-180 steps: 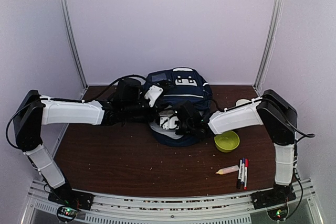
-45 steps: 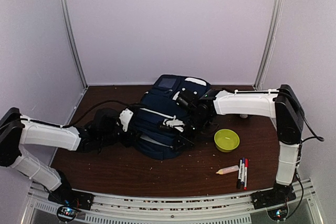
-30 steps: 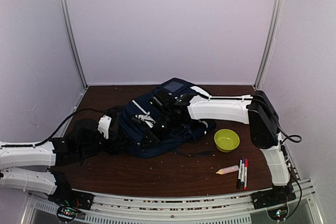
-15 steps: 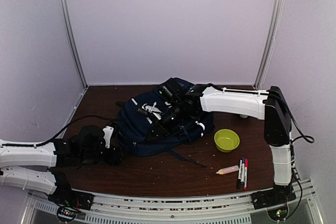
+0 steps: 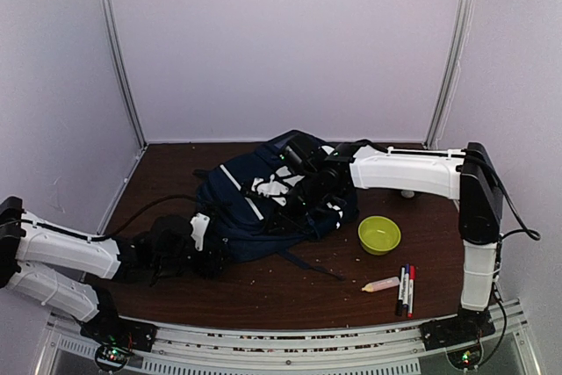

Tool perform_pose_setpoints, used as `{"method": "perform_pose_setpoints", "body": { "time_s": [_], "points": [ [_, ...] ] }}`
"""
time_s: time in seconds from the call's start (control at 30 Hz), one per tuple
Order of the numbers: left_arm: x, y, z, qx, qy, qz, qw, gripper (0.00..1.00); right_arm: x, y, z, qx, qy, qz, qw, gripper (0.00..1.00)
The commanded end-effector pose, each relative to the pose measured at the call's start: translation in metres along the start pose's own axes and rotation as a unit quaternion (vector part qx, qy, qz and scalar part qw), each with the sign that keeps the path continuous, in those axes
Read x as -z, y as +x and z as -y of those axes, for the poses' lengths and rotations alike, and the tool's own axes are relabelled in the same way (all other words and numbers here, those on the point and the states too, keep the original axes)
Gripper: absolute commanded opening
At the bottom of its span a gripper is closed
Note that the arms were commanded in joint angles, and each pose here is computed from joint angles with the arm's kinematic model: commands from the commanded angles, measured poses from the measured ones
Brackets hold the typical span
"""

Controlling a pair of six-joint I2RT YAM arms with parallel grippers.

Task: Pack the student bag
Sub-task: Pick up the largest pocket of the bag from the student bag.

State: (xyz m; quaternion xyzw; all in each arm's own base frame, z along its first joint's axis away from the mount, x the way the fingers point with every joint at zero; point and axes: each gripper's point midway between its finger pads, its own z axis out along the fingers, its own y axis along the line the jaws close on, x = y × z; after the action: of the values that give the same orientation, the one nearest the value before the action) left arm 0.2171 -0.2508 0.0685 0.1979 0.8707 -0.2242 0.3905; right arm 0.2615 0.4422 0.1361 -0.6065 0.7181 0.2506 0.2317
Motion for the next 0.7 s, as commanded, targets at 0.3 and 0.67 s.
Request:
{"method": "perform_pose_setpoints", "body": {
  "time_s": [0.3,0.67],
  "points": [
    [-0.023,-0.019,-0.01,0.013,-0.072,0.003,0.997,0.38,0.004,-0.003,0.018,-0.007,0.022,0.014,1.0,0.36],
    [-0.011,-0.024,-0.007,0.011,-0.056,0.018,0.998,0.0,-0.005,0.005,0.015,-0.005,0.009,0.009,1.0,0.36]
  ]
}}
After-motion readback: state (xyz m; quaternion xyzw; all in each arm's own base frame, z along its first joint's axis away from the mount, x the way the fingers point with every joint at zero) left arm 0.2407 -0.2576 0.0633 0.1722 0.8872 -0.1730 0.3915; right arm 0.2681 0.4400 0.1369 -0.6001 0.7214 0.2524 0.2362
